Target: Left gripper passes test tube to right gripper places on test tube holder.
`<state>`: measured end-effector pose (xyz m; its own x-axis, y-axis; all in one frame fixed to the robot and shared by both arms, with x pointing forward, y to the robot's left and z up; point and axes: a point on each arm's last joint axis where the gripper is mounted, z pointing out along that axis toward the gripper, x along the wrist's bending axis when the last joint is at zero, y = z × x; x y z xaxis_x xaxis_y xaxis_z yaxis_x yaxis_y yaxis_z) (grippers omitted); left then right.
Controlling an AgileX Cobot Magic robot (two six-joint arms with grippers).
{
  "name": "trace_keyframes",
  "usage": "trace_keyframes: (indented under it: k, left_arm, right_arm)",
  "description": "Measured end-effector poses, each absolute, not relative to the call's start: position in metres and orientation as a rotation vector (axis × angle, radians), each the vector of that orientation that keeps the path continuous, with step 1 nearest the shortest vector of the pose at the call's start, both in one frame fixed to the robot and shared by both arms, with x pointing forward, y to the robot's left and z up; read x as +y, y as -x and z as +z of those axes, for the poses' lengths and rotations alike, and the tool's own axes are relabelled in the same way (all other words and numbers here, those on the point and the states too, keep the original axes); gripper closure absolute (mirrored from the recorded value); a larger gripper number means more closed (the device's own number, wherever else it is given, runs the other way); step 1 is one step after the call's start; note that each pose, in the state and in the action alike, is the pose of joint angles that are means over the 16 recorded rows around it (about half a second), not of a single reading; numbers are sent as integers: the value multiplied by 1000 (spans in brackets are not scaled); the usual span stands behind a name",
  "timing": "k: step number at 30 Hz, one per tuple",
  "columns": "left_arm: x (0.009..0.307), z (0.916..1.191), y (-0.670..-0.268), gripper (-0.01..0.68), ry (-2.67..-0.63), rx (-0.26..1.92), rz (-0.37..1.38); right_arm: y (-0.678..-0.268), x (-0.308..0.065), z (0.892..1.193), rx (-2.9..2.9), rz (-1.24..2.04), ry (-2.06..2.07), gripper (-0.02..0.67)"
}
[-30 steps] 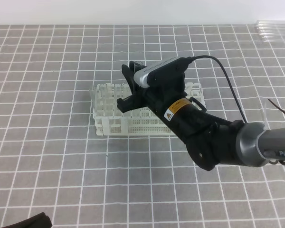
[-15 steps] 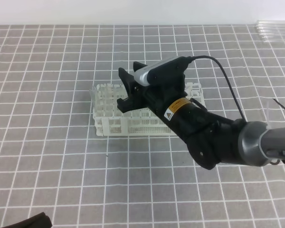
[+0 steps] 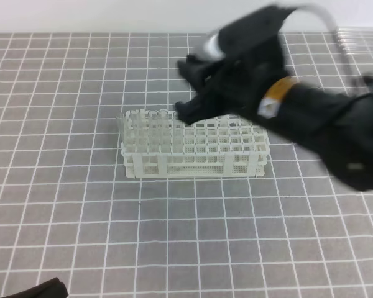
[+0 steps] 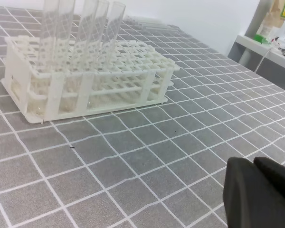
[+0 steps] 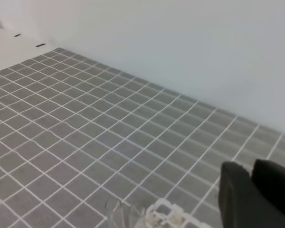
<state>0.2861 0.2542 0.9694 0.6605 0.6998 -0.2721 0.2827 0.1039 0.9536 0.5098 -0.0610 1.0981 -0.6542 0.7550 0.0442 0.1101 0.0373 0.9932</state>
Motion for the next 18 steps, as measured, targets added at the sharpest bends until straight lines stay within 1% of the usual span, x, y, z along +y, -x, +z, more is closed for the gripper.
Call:
trace_keyframes:
  k: [4, 8, 12, 18]
  left_arm:
    - [254, 970, -286, 674, -1480, 863, 372]
    - [254, 970, -286, 674, -1480, 863, 372]
    - [254, 970, -286, 673, -1479, 862, 372]
    - [254, 971, -286, 674, -1479, 862, 372]
  right_arm:
    - [-476, -90, 1130, 1821, 1643, -833, 590]
    - [-439, -122, 1150, 1800, 1644, -796, 644]
    - [-405, -152, 1156, 1774, 1659, -780, 659]
    - [-370, -184, 1153, 1760, 1665, -776, 661]
